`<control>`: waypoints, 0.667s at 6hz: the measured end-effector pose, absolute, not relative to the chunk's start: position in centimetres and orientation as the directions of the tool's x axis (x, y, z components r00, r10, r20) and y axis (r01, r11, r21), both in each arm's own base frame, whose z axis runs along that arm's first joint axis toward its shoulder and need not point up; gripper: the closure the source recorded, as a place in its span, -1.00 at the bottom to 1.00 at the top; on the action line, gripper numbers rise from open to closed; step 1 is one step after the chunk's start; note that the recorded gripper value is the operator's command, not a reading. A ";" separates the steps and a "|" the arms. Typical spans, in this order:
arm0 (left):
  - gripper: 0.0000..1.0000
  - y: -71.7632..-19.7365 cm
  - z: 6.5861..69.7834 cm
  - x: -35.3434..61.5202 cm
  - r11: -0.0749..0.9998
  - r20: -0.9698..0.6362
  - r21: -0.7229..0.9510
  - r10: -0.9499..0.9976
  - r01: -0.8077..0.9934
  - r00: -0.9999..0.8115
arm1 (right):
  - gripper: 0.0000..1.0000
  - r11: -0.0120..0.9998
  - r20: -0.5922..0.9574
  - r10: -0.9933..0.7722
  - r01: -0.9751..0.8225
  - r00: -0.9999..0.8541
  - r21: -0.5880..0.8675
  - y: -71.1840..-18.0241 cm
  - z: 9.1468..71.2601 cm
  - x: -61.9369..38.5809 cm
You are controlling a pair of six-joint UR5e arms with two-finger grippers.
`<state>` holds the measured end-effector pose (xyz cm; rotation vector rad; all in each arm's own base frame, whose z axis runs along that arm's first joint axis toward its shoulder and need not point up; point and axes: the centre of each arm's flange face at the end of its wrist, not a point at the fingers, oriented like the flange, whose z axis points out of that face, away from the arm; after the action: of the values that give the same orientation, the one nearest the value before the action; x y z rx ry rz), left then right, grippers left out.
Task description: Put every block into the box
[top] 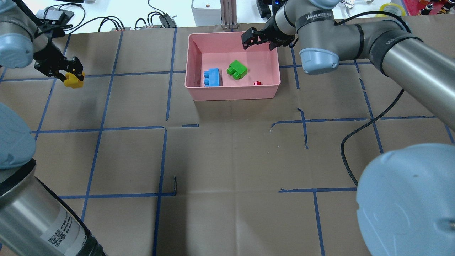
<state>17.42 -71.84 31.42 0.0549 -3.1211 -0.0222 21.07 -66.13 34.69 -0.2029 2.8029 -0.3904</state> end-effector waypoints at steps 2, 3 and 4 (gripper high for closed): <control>1.00 -72.9 41.4 10.4 0.997 0.039 0.048 0.057 0.059 -0.998 | -1.00 0.988 -0.130 -0.132 -0.119 -0.983 -0.101 -62.3 39.5 14.9; 1.00 -73.3 44.2 4.8 0.992 0.039 0.045 0.116 0.117 -0.993 | -1.00 0.991 -0.070 -0.119 -0.114 -0.990 -0.074 -59.6 43.4 13.0; 1.00 -73.5 45.1 -1.3 0.989 0.038 0.042 0.142 0.144 -0.989 | -1.00 0.993 -0.034 -0.098 -0.095 -0.995 -0.067 -56.0 47.8 12.5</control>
<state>-1.31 -73.48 45.12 -0.2232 -3.0982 -0.0693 12.50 -55.98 47.80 -0.1499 3.0988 -0.1013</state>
